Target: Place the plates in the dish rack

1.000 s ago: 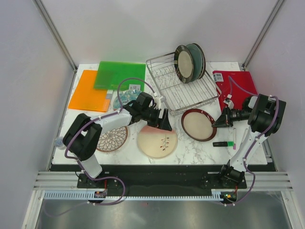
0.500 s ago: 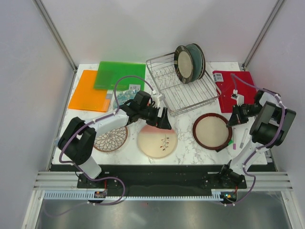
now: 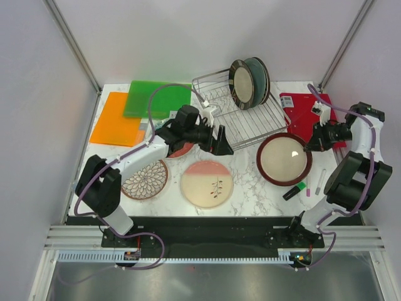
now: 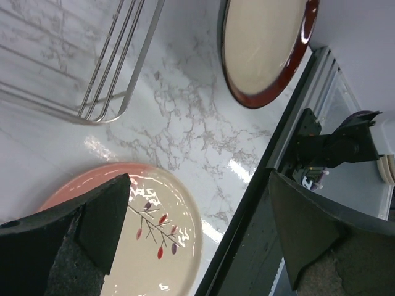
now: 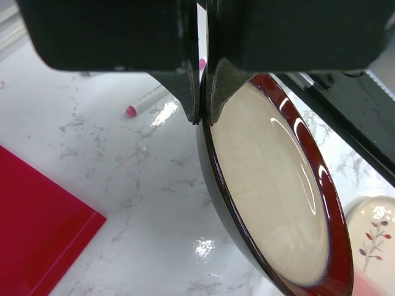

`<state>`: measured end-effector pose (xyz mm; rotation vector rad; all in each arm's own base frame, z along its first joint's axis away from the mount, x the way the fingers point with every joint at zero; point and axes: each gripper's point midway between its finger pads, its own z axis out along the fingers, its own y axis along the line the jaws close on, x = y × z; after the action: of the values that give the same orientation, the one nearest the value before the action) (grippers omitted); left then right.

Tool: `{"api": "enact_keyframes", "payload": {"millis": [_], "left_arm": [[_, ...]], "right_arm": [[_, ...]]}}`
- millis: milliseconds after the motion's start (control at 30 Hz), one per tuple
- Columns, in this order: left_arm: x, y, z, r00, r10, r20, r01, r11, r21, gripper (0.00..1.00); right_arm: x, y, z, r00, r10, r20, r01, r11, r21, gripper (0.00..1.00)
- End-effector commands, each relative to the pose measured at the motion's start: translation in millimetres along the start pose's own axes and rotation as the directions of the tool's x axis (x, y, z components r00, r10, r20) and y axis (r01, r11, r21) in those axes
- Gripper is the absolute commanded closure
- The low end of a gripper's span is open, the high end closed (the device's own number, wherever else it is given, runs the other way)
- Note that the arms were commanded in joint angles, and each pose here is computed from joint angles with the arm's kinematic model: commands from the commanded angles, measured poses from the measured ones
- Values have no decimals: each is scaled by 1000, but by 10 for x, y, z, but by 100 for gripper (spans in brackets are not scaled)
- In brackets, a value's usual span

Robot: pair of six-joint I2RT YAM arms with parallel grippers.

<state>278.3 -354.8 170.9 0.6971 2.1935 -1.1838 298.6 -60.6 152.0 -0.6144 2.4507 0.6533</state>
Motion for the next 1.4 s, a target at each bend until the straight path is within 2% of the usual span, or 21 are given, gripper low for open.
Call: {"api": "enact_keyframes", "payload": {"millis": [0,100,300,600,667,733,767,800,833,867,900,967,1000,1100,1233,1367], "left_arm": [[-625,-348,-68,982,123,141,-135,987,81,0],[-762,-346,35,978,143,151,-157,984,86,0],[-895,-268,297,967,209,148,-220,973,63,0],[-972,-342,618,953,267,145,-277,959,53,0],[-988,-427,660,950,276,148,-289,954,75,4],[-960,-525,681,950,278,142,-296,946,128,18],[-962,-574,668,949,282,145,-303,940,156,31],[-927,-680,650,946,292,140,-316,924,215,60],[-921,-739,613,943,301,141,-328,914,240,80],[-881,-750,593,944,303,131,-327,911,250,92],[-864,-762,557,944,305,127,-329,910,254,97],[-800,-771,474,940,319,119,-340,900,273,98],[-768,-787,436,941,320,111,-339,893,297,98],[-733,-724,358,938,331,104,-347,884,314,98],[-817,-648,330,929,352,117,-371,877,306,98],[-906,-660,356,920,367,134,-391,868,308,98]], "right_arm": [[-362,565,-110,985,120,123,-92,974,-208,100],[-667,599,-127,970,141,200,-84,959,-270,100],[-1053,702,-120,957,152,247,-61,938,-340,100],[-1242,825,31,965,130,226,-31,918,-395,100],[-1247,855,56,967,127,220,-28,915,-403,100],[-1261,884,95,968,126,219,-23,908,-419,100],[-1264,894,112,968,126,217,-23,905,-425,100],[-1264,912,142,969,126,214,-21,900,-435,100],[-1267,925,155,969,126,214,-19,898,-440,100],[-1253,934,174,969,127,210,-21,895,-445,100],[-1250,952,192,970,119,210,-12,893,-451,100],[-1223,960,208,972,112,207,-7,892,-453,99],[-1186,960,228,973,113,199,-11,890,-455,86],[-1089,946,272,978,80,190,13,897,-442,60],[-997,965,374,986,14,165,60,899,-434,48],[-966,1026,532,992,-4,124,61,884,-464,47]]}}
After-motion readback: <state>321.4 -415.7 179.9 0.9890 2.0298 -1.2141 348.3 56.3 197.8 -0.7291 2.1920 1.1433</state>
